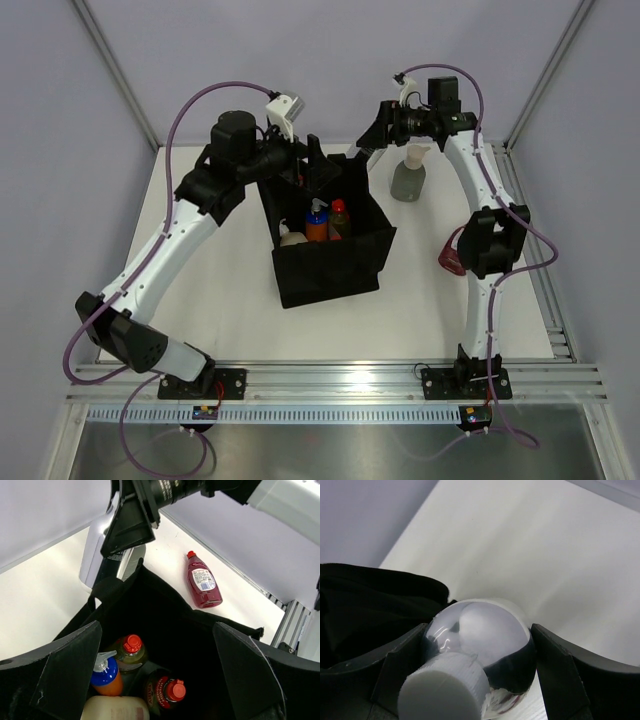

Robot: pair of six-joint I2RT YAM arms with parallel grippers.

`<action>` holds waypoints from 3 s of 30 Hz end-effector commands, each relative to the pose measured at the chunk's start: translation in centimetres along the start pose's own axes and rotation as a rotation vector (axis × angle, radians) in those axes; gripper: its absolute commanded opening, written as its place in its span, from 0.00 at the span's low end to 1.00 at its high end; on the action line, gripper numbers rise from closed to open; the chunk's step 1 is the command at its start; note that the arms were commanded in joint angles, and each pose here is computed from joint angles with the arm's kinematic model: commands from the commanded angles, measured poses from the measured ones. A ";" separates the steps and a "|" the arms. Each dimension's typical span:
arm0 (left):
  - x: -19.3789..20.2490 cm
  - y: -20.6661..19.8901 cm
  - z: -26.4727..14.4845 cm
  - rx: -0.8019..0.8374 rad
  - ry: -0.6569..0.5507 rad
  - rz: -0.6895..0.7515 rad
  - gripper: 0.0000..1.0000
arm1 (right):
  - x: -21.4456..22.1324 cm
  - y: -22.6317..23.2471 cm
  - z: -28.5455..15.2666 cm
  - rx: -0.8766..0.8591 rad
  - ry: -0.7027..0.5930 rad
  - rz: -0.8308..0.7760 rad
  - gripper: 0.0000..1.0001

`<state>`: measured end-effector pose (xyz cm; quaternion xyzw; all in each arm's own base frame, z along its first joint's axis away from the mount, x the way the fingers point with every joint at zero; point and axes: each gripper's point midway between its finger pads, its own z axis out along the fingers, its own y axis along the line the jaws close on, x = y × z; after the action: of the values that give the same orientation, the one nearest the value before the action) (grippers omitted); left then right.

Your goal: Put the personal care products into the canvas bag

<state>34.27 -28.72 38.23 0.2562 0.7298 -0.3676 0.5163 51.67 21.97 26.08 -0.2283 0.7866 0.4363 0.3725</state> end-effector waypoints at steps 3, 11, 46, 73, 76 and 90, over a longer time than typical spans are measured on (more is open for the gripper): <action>-2.8 -0.5 -0.5 -0.005 -0.090 0.060 0.99 | -9.4 10.0 -6.6 -0.120 -0.228 -0.183 0.00; -4.0 0.8 0.7 -0.075 -0.125 0.093 0.99 | -13.3 13.4 -10.3 -0.118 -0.343 -0.210 0.00; 0.0 1.4 6.5 -0.170 -0.063 0.172 0.43 | -8.6 26.1 -8.8 -0.477 -0.196 -0.079 0.00; 6.8 -1.3 -2.0 0.013 0.108 0.382 0.00 | -6.3 16.4 -17.1 0.045 -0.257 -0.258 0.99; 8.1 -0.8 -1.6 0.015 0.173 0.392 0.04 | -4.0 13.8 -17.8 0.153 -0.208 -0.261 0.99; 11.7 0.1 1.1 0.099 0.325 0.417 0.67 | 4.7 8.7 -21.8 0.372 -0.149 -0.198 0.99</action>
<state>29.98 -27.48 24.13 0.4542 0.7604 -0.2152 0.4114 35.17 7.94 32.92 -0.1772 0.8129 0.2842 0.4765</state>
